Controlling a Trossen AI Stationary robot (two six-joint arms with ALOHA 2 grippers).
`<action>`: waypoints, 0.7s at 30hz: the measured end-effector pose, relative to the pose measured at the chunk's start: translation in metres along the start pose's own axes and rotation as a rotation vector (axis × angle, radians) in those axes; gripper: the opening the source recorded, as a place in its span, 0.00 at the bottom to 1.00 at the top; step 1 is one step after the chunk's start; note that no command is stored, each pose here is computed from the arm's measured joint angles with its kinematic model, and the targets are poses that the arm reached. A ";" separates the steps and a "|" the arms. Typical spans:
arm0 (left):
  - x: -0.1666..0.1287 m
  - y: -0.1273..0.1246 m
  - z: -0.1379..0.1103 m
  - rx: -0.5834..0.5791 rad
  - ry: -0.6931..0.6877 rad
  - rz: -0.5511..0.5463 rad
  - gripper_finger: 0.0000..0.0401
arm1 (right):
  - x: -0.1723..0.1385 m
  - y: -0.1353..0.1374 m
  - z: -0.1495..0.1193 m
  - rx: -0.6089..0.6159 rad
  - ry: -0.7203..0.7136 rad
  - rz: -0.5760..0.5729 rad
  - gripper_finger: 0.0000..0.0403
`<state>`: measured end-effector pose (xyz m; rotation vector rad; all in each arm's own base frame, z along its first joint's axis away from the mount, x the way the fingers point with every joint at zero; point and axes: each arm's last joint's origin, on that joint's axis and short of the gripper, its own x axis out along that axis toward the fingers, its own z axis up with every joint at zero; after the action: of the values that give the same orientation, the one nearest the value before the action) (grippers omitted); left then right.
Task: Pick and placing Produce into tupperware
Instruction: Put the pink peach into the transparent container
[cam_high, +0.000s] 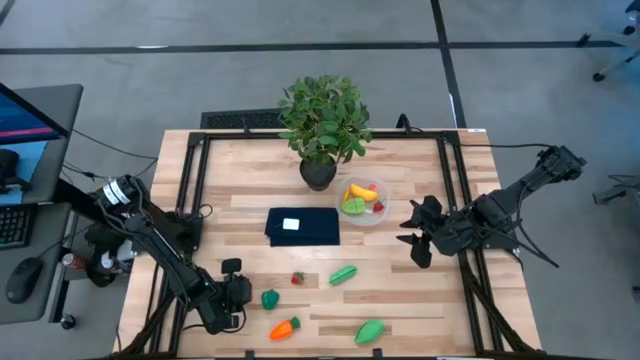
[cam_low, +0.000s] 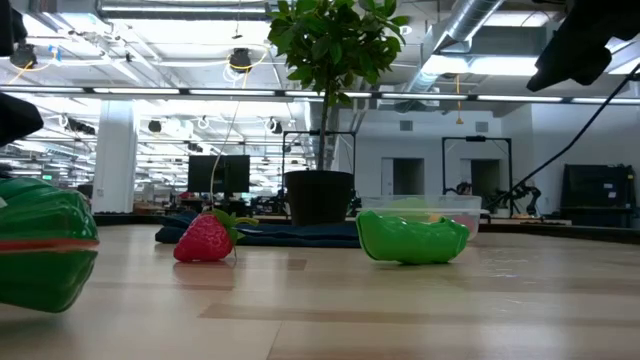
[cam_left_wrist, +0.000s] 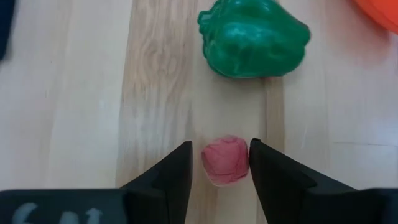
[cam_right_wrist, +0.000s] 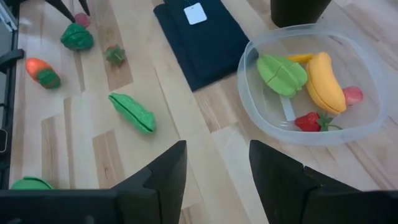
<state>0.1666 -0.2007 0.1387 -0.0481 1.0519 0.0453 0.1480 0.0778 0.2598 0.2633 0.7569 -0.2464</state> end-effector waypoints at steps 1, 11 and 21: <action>0.000 0.000 0.000 0.002 0.002 0.002 0.38 | 0.000 0.000 0.000 0.000 0.000 0.000 0.41; 0.001 0.003 0.000 -0.001 0.007 0.013 0.43 | 0.000 -0.001 0.000 -0.002 -0.014 -0.019 0.41; 0.005 0.006 -0.002 -0.023 0.048 -0.001 0.41 | 0.000 -0.001 0.000 -0.012 -0.018 -0.024 0.41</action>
<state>0.1666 -0.1943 0.1333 -0.0709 1.0990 0.0557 0.1479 0.0768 0.2599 0.2404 0.7434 -0.2662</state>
